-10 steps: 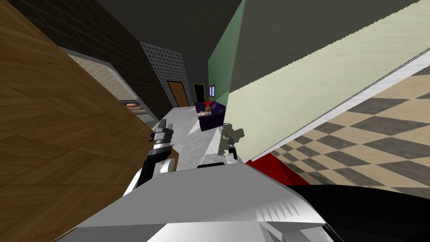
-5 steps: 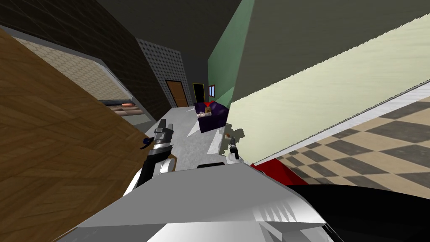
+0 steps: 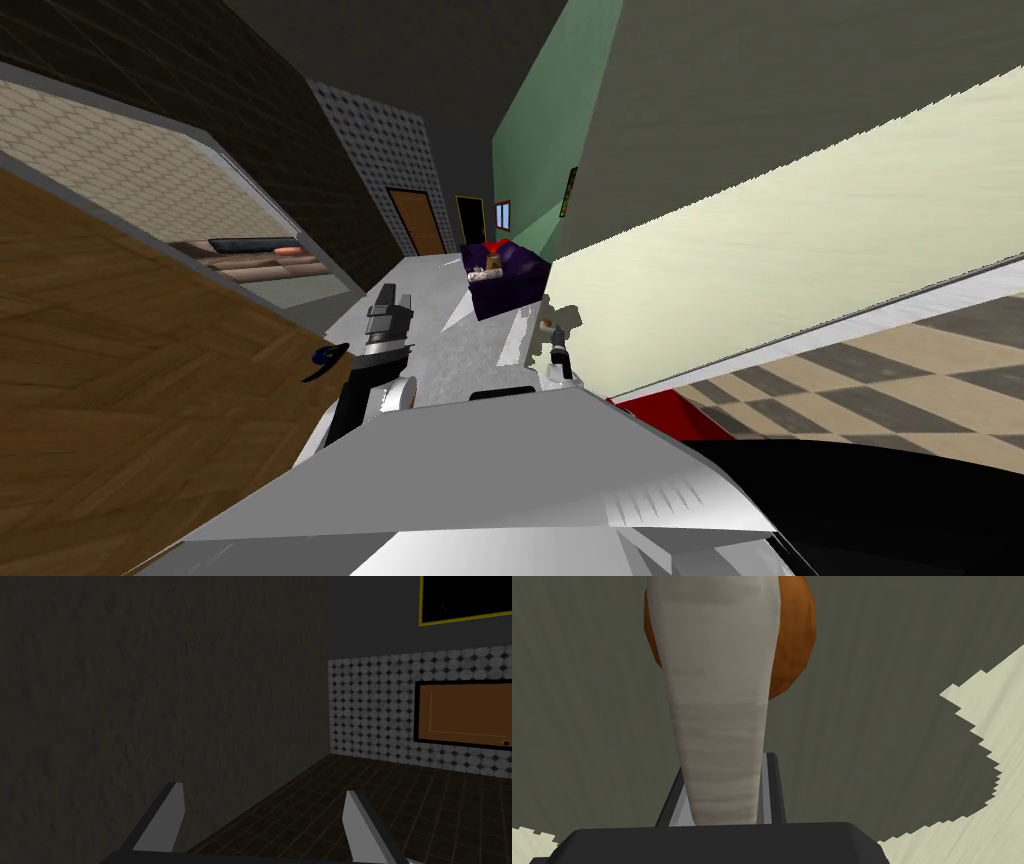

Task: Push the door open

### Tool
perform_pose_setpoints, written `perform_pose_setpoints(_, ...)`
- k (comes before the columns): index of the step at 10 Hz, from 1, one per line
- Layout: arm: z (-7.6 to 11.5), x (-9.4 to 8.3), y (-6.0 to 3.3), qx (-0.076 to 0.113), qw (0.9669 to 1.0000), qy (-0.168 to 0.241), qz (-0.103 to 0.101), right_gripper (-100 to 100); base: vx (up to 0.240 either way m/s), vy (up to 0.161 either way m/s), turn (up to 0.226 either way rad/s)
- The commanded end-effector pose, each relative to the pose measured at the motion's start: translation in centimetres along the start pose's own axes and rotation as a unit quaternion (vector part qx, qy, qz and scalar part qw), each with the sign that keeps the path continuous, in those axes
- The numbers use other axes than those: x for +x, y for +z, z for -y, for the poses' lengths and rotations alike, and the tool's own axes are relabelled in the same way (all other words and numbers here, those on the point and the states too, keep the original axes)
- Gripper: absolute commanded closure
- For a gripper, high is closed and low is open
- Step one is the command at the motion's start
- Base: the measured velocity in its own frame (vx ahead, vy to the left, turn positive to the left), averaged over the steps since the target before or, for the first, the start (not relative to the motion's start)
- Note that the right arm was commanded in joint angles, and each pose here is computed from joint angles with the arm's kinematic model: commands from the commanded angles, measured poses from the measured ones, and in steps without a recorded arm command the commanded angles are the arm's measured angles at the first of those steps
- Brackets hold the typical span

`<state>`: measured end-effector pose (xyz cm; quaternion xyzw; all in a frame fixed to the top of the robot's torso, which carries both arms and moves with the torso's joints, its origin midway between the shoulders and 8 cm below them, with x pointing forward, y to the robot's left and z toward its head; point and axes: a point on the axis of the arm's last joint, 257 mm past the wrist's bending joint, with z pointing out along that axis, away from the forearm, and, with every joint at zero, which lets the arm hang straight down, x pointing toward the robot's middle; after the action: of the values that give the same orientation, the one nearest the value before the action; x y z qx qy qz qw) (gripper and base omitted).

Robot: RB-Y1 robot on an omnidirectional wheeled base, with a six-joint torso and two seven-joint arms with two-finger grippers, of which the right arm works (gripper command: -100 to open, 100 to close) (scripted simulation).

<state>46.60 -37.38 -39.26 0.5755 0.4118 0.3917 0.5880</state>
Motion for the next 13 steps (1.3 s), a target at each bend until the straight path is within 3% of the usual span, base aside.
perform_pose_setpoints(1,-0.6,-1.9,0.39,-0.008,0.9998,-0.003,0.019,100,0.218,0.061,-0.063)
perform_pose_setpoints(2,-0.6,-1.9,0.39,-0.008,0.9998,-0.003,0.019,100,0.157,0.025,-0.031)
perform_pose_setpoints(4,-0.6,-3.8,0.40,-0.007,0.9991,-0.001,0.043,100,0.204,0.026,-0.055)
perform_pose_setpoints(6,-0.6,-3.8,0.40,-0.007,0.9991,-0.001,0.043,100,0.106,0.018,-0.024)
perform_pose_setpoints(7,-0.5,-5.0,0.32,-0.007,0.9983,0.001,0.058,100,0.124,0.025,-0.052)
perform_pose_setpoints(13,-0.2,-7.4,-0.09,-0.003,0.9955,0.008,0.094,100,0.184,0.033,-0.055)
